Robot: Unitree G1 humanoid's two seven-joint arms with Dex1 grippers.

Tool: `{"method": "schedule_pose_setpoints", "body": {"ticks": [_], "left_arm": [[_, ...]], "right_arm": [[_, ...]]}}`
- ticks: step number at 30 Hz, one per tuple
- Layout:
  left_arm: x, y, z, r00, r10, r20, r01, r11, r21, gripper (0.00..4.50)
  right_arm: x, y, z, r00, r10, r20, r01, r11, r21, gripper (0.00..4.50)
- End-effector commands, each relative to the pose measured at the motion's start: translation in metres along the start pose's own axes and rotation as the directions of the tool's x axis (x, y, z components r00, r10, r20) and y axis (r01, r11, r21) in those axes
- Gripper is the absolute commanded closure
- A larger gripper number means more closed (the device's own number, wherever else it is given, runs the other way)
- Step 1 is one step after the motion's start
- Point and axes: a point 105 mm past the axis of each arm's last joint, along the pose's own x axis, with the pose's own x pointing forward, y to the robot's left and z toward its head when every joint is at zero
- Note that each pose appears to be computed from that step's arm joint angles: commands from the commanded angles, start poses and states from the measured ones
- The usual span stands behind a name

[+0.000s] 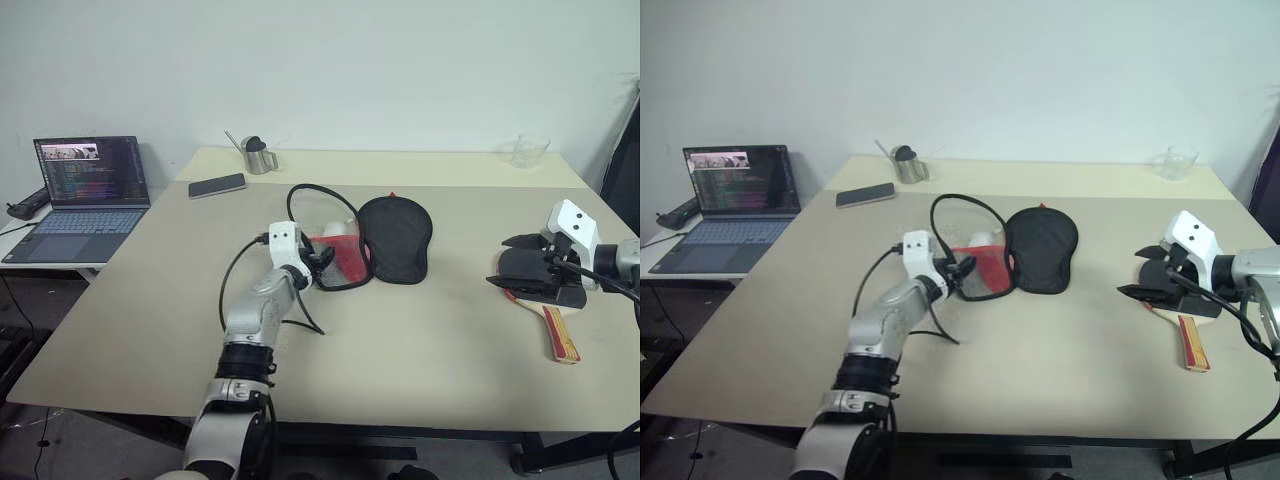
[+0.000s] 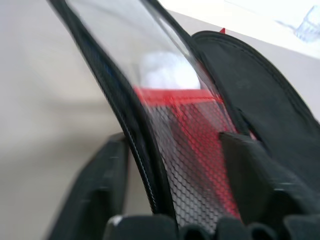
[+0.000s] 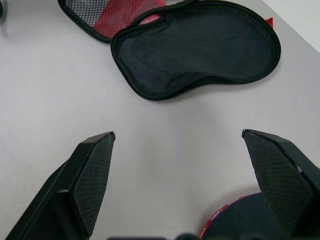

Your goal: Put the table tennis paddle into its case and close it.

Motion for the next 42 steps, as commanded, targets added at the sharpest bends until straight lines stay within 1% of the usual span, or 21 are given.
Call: {"method": "schedule_pose_setpoints", "body": {"ticks": [1, 2, 3, 5, 6, 8, 10, 11, 12, 15, 17, 20, 23, 25, 28, 30, 32, 37, 42], "left_arm": [[-0.009, -0.013, 0.042, 0.981, -0.178, 0.077, 0.162, 0.972, 0.171, 0.02], [-0.013, -0.018, 0.043, 0.97, -0.237, 0.061, 0.219, 0.953, 0.211, 0.02], [-0.024, -0.027, 0.044, 0.937, -0.348, 0.015, 0.331, 0.902, 0.276, 0.02], [-0.052, -0.041, 0.038, 0.843, -0.526, -0.107, 0.524, 0.763, 0.379, 0.02], [-0.063, -0.045, 0.035, 0.805, -0.572, -0.155, 0.58, 0.708, 0.403, 0.02], [-0.076, -0.043, 0.033, 0.768, -0.603, -0.216, 0.632, 0.656, 0.413, 0.02], [-0.093, -0.041, 0.033, 0.701, -0.645, -0.304, 0.705, 0.562, 0.433, 0.02], [-0.098, -0.04, 0.035, 0.681, -0.654, -0.329, 0.723, 0.53, 0.443, 0.02], [-0.099, -0.039, 0.039, 0.677, -0.656, -0.334, 0.725, 0.518, 0.453, 0.02], [-0.092, -0.031, 0.05, 0.704, -0.64, -0.309, 0.698, 0.54, 0.47, 0.02], [-0.088, -0.029, 0.047, 0.709, -0.632, -0.313, 0.693, 0.54, 0.478, 0.02], [-0.082, -0.036, 0.049, 0.71, -0.643, -0.285, 0.689, 0.554, 0.468, 0.02], [-0.079, -0.046, 0.045, 0.683, -0.667, -0.297, 0.713, 0.519, 0.472, 0.02], [-0.076, -0.046, 0.044, 0.686, -0.662, -0.3, 0.71, 0.519, 0.476, 0.02], [-0.073, -0.049, 0.049, 0.684, -0.669, -0.292, 0.709, 0.514, 0.482, 0.02], [-0.074, -0.051, 0.051, 0.676, -0.678, -0.289, 0.714, 0.505, 0.485, 0.02], [-0.074, -0.048, 0.051, 0.684, -0.67, -0.289, 0.707, 0.512, 0.488, 0.02], [-0.077, -0.047, 0.047, 0.684, -0.668, -0.294, 0.71, 0.514, 0.482, 0.02], [-0.074, -0.047, 0.045, 0.683, -0.668, -0.296, 0.711, 0.514, 0.48, 0.02]], "right_arm": [[-0.009, -0.008, 0.002, 0.998, -0.065, -0.021, 0.065, 0.998, 0.001, 0.0], [-0.01, -0.01, -0.001, 0.996, -0.085, -0.037, 0.085, 0.996, 0.013, 0.0], [-0.011, -0.015, -0.007, 0.989, -0.131, -0.067, 0.133, 0.991, 0.033, 0.0], [-0.02, -0.024, -0.024, 0.962, -0.23, -0.146, 0.246, 0.964, 0.103, 0.0], [-0.025, -0.028, -0.033, 0.943, -0.272, -0.192, 0.299, 0.945, 0.134, 0.0], [-0.033, -0.03, -0.044, 0.917, -0.315, -0.244, 0.363, 0.912, 0.189, 0.0], [-0.043, -0.03, -0.059, 0.868, -0.385, -0.315, 0.475, 0.83, 0.294, 0.0], [-0.046, -0.028, -0.066, 0.846, -0.406, -0.344, 0.513, 0.795, 0.324, 0.0], [-0.048, -0.024, -0.07, 0.834, -0.418, -0.361, 0.537, 0.765, 0.355, 0.0], [-0.043, -0.008, -0.077, 0.805, -0.437, -0.401, 0.584, 0.704, 0.404, 0.0], [-0.036, 0.004, -0.08, 0.801, -0.439, -0.408, 0.596, 0.65, 0.472, 0.0], [-0.024, 0.022, -0.088, 0.798, -0.414, -0.438, 0.599, 0.626, 0.5, 0.0], [-0.011, 0.031, -0.097, 0.788, -0.412, -0.457, 0.614, 0.581, 0.534, 0.0], [-0.002, 0.036, -0.1, 0.789, -0.406, -0.462, 0.613, 0.575, 0.542, 0.0], [0.003, 0.036, -0.106, 0.769, -0.418, -0.484, 0.638, 0.557, 0.532, 0.0], [0.001, 0.035, -0.109, 0.758, -0.43, -0.491, 0.652, 0.54, 0.533, 0.0], [-0.004, 0.031, -0.112, 0.734, -0.453, -0.507, 0.679, 0.52, 0.518, 0.0], [-0.014, 0.021, -0.099, 0.716, -0.524, -0.462, 0.698, 0.53, 0.481, 0.0], [-0.031, 0.014, -0.093, 0.665, -0.585, -0.465, 0.746, 0.49, 0.451, 0.0]]}}
